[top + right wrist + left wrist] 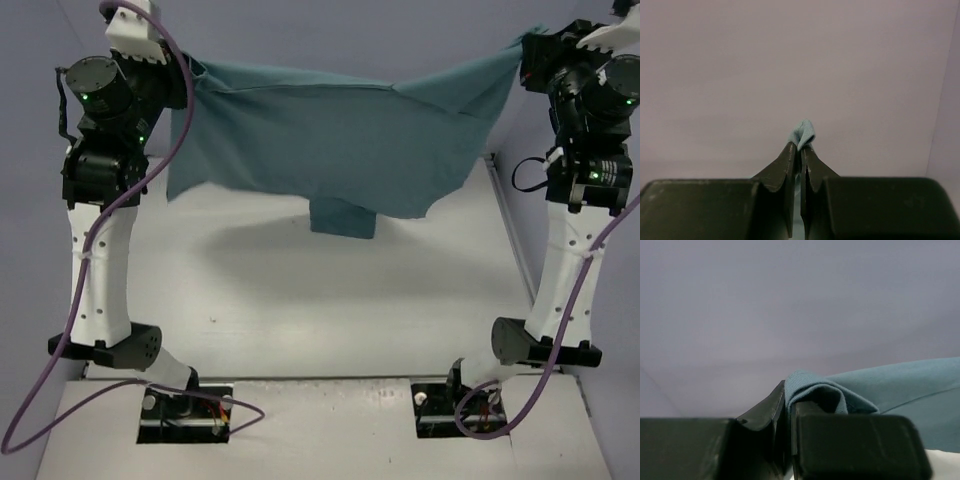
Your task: Fold and stack the t-shirts
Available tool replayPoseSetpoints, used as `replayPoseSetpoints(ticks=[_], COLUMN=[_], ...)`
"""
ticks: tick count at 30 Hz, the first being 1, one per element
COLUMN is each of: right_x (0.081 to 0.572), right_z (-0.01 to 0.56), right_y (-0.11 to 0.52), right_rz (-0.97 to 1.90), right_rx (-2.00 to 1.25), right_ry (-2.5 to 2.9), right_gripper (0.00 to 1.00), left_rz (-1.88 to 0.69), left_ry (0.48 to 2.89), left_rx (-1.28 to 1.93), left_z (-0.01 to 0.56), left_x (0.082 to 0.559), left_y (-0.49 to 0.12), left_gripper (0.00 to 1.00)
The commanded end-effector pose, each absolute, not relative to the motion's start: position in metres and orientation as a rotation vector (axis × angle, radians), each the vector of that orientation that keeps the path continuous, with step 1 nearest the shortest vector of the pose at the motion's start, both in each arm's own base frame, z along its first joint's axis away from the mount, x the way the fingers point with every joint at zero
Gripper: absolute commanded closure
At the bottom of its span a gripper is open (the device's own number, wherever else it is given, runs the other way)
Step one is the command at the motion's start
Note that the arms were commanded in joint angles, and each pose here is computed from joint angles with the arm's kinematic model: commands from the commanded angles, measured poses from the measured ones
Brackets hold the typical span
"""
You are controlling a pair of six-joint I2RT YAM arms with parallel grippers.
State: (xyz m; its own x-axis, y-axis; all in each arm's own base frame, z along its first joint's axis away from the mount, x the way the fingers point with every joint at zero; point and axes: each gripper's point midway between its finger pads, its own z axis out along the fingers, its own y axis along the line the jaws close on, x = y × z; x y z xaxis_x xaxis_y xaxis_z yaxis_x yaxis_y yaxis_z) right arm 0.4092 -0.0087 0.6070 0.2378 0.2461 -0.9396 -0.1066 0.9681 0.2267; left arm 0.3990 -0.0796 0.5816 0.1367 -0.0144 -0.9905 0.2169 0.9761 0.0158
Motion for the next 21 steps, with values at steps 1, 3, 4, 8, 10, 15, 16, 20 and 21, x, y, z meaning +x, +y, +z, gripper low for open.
replayPoseSetpoints(ticks=[1,3,4,8,10,15,16,20,21], right_x=[0.349,0.346,0.346,0.334,0.333,0.320,0.319,0.332,0.338], right_z=[0.630,0.606,0.588,0.518,0.484,0.454,0.459,0.493,0.508], right_y=[-0.008,-0.005,-0.001,0.000,0.013,0.029,0.030,0.036,0.040], right_rz=[0.205,0.203,0.216,0.209,0.235,0.299,0.304,0.322,0.330], right_rx=[0.134,0.164,0.174,0.272,0.271,0.234,0.226,0.181,0.157], right_ry=[1.206,1.253,1.290,1.410,1.484,1.573,1.567,1.521,1.500], right_gripper=[1.00,1.00,1.00,1.00,1.00,1.00,1.00,1.00,1.00], left_rz=[-0.248,-0.241,-0.234,-0.241,-0.254,-0.250,-0.246,-0.231,-0.225], left_ry=[1.180,1.287,1.328,1.468,1.559,1.717,1.712,1.621,1.583], left_rx=[0.191,0.178,0.166,0.138,0.132,0.082,0.085,0.141,0.147], left_z=[0.633,0.582,0.561,0.487,0.447,0.379,0.383,0.433,0.452], left_x=[0.325,0.337,0.334,0.318,0.314,0.289,0.285,0.280,0.284], left_y=[-0.079,-0.078,-0.075,-0.070,-0.071,-0.063,-0.062,-0.066,-0.066], left_gripper=[1.00,1.00,1.00,1.00,1.00,1.00,1.00,1.00,1.00])
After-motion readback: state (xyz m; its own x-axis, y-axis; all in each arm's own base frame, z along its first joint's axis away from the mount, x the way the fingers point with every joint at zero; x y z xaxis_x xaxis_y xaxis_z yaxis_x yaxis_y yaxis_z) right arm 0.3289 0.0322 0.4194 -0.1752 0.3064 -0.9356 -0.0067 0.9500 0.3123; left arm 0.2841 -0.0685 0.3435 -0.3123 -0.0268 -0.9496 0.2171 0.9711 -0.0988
